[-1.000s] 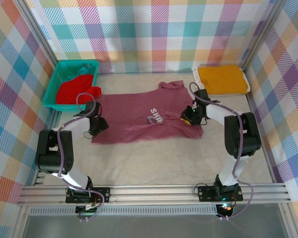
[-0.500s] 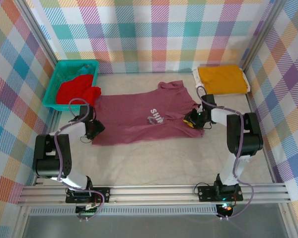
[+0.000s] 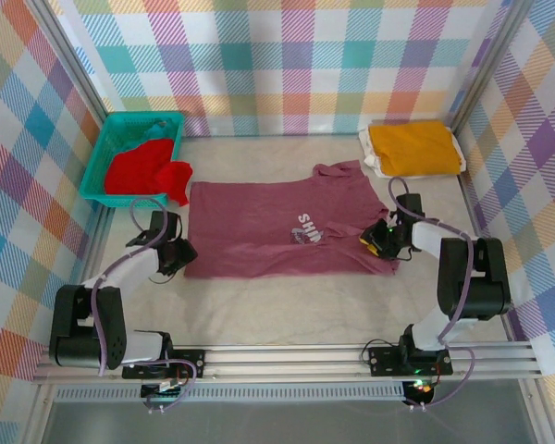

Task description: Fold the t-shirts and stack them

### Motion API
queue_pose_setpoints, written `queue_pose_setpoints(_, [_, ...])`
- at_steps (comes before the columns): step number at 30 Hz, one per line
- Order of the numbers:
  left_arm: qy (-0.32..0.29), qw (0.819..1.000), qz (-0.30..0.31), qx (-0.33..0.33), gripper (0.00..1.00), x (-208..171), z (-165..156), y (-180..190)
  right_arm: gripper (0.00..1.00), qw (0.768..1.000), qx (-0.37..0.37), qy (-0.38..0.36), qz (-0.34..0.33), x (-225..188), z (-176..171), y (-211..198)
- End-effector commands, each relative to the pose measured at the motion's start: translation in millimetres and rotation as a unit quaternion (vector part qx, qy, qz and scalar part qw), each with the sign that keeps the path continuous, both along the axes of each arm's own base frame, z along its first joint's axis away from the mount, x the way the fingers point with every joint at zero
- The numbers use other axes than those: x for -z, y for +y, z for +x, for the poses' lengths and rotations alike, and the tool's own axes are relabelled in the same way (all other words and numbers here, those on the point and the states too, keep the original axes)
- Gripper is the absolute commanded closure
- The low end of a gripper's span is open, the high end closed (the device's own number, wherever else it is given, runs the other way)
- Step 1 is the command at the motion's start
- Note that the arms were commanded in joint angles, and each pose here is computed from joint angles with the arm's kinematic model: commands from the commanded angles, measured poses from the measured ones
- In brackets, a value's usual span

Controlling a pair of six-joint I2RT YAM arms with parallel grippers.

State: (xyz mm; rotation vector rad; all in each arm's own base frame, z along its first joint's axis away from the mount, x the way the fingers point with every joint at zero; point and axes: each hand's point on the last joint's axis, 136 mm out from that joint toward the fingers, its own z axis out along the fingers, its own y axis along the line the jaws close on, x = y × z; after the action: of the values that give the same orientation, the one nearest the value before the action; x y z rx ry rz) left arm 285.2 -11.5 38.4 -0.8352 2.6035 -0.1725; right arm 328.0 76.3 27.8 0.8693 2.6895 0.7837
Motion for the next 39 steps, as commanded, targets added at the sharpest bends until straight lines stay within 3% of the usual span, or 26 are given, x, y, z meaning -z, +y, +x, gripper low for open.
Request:
queue_pose_setpoints(1, [-0.015, 1.0, 0.011, 0.012, 0.52, -16, 14, -1, 0.65, 0.999, -0.004, -0.033, -0.016, -28, 13, -5])
queue_pose_setpoints(8, [-0.055, 0.996, 0.038, 0.063, 0.51, -52, 34, -30, 0.64, 0.998, 0.0, -0.049, -0.036, -38, 41, -13])
queue_pose_setpoints(21, [-0.033, 0.995, 0.034, 0.087, 0.49, -30, 36, -48, 0.61, 0.999, 0.002, -0.037, -0.026, -19, 67, -11])
queue_pose_setpoints(39, [-0.03, 0.995, 0.048, 0.083, 0.49, -28, 33, -42, 0.88, 0.997, 0.004, -0.081, 0.008, -25, 126, 0])
